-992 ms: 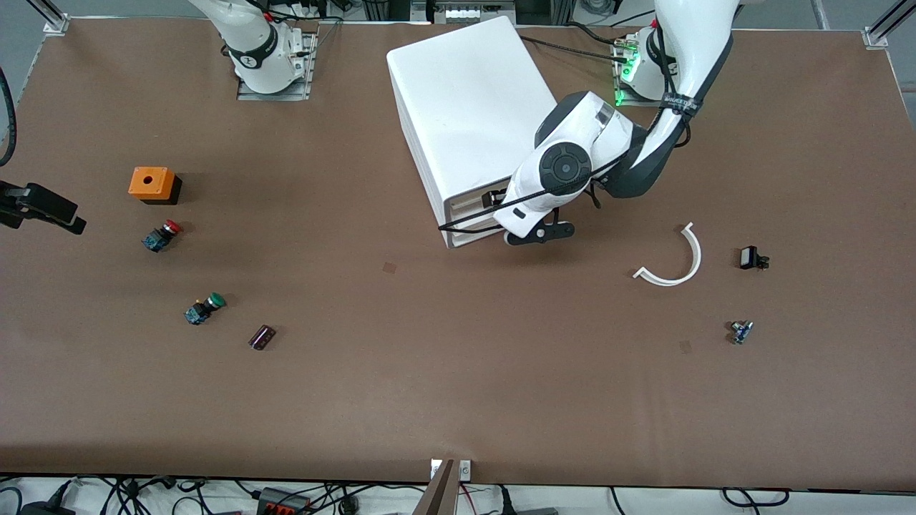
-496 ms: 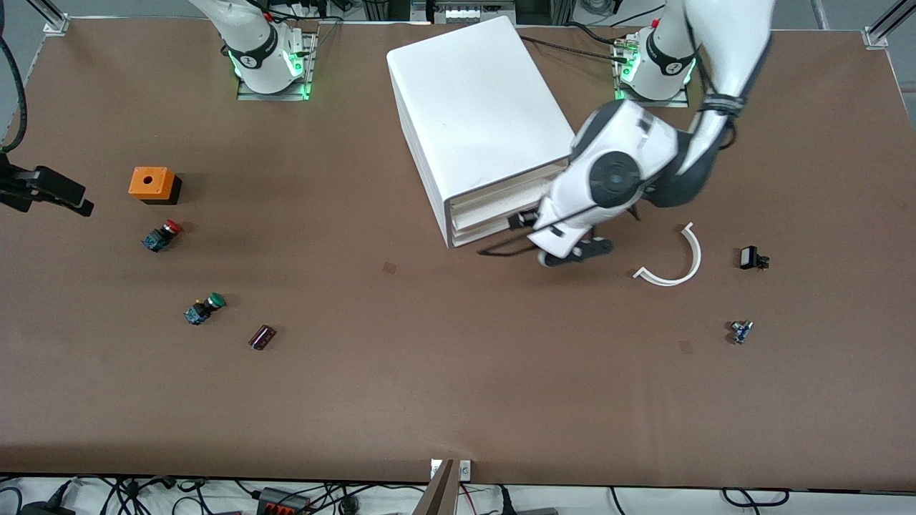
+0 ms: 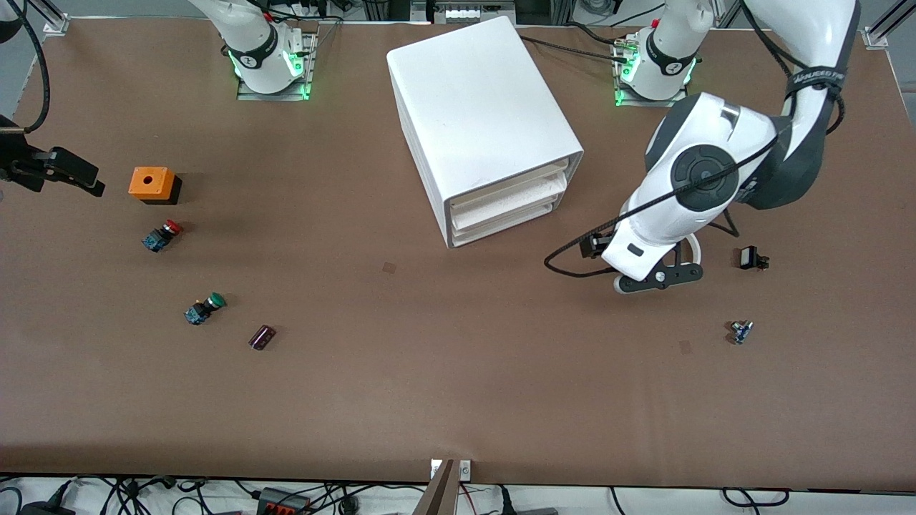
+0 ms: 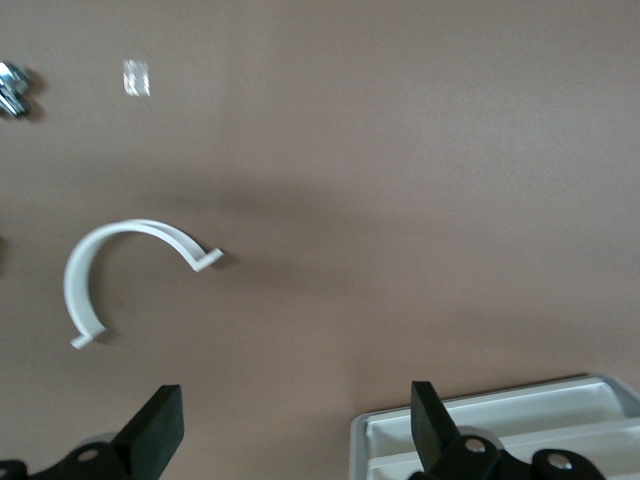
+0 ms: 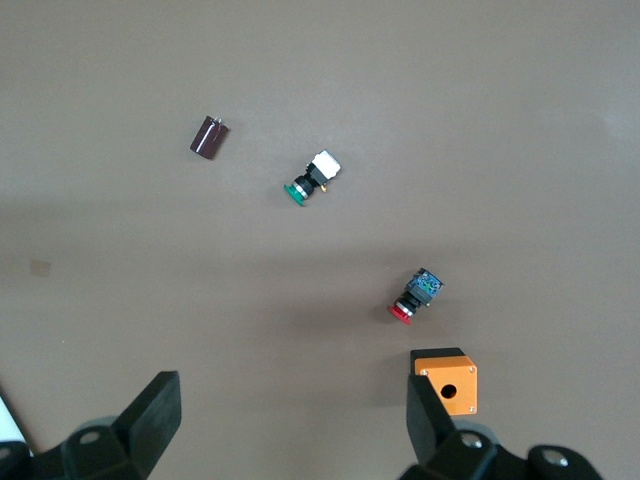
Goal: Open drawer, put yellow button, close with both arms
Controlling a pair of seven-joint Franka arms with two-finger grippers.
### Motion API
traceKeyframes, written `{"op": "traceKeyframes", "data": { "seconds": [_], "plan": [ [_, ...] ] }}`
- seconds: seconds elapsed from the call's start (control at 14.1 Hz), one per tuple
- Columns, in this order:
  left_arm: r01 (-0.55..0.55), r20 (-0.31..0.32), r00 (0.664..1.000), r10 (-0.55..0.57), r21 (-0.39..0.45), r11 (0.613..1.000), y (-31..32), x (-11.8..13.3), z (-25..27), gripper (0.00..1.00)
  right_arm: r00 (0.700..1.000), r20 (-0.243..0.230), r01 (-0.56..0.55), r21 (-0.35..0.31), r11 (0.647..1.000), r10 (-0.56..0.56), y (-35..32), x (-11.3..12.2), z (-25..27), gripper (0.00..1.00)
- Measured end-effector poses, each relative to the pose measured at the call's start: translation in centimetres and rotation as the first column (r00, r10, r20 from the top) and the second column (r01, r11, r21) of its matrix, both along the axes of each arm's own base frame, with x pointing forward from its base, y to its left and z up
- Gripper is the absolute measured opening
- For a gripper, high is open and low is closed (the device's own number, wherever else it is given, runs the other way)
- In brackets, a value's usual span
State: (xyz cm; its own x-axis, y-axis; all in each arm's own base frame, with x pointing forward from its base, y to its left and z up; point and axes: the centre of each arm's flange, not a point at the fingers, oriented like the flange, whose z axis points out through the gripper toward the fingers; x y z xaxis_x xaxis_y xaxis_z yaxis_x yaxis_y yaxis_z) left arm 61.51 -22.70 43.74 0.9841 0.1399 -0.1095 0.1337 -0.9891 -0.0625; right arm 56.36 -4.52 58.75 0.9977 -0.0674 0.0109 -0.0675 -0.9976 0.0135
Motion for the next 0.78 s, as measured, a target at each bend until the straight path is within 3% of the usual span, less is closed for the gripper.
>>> {"op": "traceKeyframes", "data": {
  "seconds": [0.35, 0.57, 0.78],
  "plan": [
    [0.227, -0.014, 0.974, -0.228, -0.033, 0.973, 11.4, 2.6, 5.5, 1.0, 1.0, -0.005, -0.026, 0.0, 1.0, 0.026, 0.6, 0.0, -0.1, 1.0],
    [0.304, -0.007, 0.952, -0.305, -0.031, 0.952, 15.5, 2.4, 9.1, 1.0, 1.0, -0.006, -0.028, 0.001, 1.0, 0.028, 0.7, 0.0, -0.1, 1.0],
    [0.325, 0.013, 0.946, -0.324, -0.039, 0.945, 20.1, 0.5, 12.4, 1.0, 1.0, -0.006, -0.028, 0.001, 1.0, 0.028, 0.7, -0.1, 0.0, 1.0]
  ]
}}
